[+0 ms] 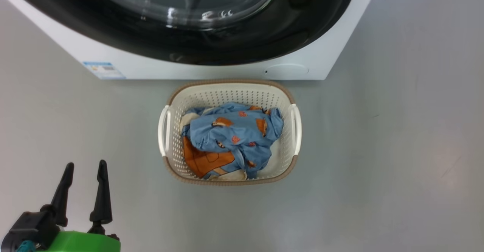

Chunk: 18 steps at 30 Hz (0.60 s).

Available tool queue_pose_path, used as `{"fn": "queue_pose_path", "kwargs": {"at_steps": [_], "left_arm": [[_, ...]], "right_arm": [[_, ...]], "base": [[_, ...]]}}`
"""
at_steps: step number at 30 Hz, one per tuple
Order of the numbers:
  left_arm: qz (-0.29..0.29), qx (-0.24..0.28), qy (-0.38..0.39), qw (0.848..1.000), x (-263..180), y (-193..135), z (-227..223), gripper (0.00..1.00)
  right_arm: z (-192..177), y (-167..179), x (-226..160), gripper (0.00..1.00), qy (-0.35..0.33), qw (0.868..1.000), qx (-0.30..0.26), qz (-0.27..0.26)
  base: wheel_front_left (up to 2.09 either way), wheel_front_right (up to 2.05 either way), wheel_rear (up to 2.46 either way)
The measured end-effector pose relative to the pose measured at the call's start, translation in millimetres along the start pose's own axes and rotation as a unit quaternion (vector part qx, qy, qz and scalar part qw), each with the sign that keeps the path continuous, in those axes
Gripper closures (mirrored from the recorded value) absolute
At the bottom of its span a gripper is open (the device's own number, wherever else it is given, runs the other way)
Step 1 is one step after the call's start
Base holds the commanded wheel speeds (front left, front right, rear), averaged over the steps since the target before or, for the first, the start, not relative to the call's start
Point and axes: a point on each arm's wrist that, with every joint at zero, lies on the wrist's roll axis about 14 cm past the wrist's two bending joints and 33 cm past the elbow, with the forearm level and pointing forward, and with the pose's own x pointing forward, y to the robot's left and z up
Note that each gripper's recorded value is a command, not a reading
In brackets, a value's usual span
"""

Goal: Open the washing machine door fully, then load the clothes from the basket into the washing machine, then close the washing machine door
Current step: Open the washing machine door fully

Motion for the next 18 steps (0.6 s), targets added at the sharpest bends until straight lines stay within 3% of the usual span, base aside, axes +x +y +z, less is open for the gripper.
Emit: {"fn": "queue_pose_path", "kwargs": {"at_steps": [6,18], "left_arm": [[0.011,0.005,0.013,1.0,-3.5,8.8,-7.5,0.0],[0.019,0.01,0.031,0.999,-0.1,14.6,-19.1,0.0]], "right_arm": [[-18.3,12.5,30.6,1.0,0.031,0.999,-0.018,0.025],[-103.7,24.5,73.5,1.0,0.167,0.983,-0.041,0.059]], "base": [[0.0,0.0,0.0],[0.0,0.0,0.0]]}}
